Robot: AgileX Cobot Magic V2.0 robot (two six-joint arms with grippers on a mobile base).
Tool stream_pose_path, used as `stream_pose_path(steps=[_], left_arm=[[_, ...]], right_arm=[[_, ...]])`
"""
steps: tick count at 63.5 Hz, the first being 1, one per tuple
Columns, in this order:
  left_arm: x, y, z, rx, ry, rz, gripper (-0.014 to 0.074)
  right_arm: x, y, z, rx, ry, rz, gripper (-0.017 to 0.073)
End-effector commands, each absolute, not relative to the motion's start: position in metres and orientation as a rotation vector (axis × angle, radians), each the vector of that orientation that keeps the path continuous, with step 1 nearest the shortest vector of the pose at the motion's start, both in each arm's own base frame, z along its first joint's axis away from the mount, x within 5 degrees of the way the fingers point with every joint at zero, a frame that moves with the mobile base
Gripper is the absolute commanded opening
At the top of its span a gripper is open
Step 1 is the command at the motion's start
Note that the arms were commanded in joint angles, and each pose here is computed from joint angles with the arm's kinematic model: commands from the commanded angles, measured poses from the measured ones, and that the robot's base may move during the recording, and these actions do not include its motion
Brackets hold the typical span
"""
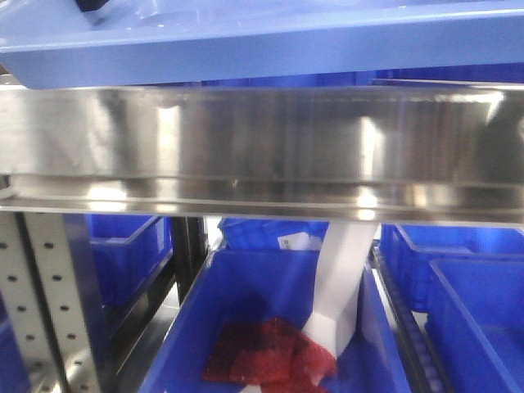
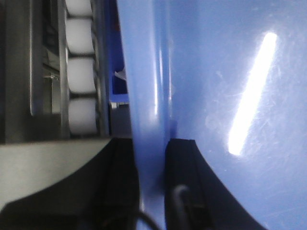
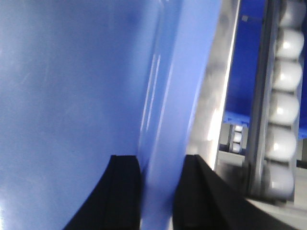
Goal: Grab blue tray and place on right shelf
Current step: 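Drive up to the steel shelf rack holding the tray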
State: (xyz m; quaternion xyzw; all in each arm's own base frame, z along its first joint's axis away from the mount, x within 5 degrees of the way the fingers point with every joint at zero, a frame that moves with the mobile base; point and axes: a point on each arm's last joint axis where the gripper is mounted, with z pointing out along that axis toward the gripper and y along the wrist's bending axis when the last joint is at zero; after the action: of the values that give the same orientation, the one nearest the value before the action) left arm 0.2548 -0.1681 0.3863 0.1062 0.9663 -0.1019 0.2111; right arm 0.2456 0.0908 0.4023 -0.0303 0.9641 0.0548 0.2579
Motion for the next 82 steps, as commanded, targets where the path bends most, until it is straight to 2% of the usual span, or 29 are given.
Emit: stream_pose_path(steps=[1, 82], left_arm=[[0.2379, -0.1644, 0.4003, 0.369, 2.708, -0.294, -0.0048], [0.2379, -0.1644, 0.4003, 0.369, 2.708, -0.294, -0.0048]], right_arm=[[0.2351, 0.0888, 0.4183, -0.122, 2.568, 0.18, 0.0031], [0.2351, 0.0888, 0.4183, -0.122, 2.568, 0.18, 0.0031]])
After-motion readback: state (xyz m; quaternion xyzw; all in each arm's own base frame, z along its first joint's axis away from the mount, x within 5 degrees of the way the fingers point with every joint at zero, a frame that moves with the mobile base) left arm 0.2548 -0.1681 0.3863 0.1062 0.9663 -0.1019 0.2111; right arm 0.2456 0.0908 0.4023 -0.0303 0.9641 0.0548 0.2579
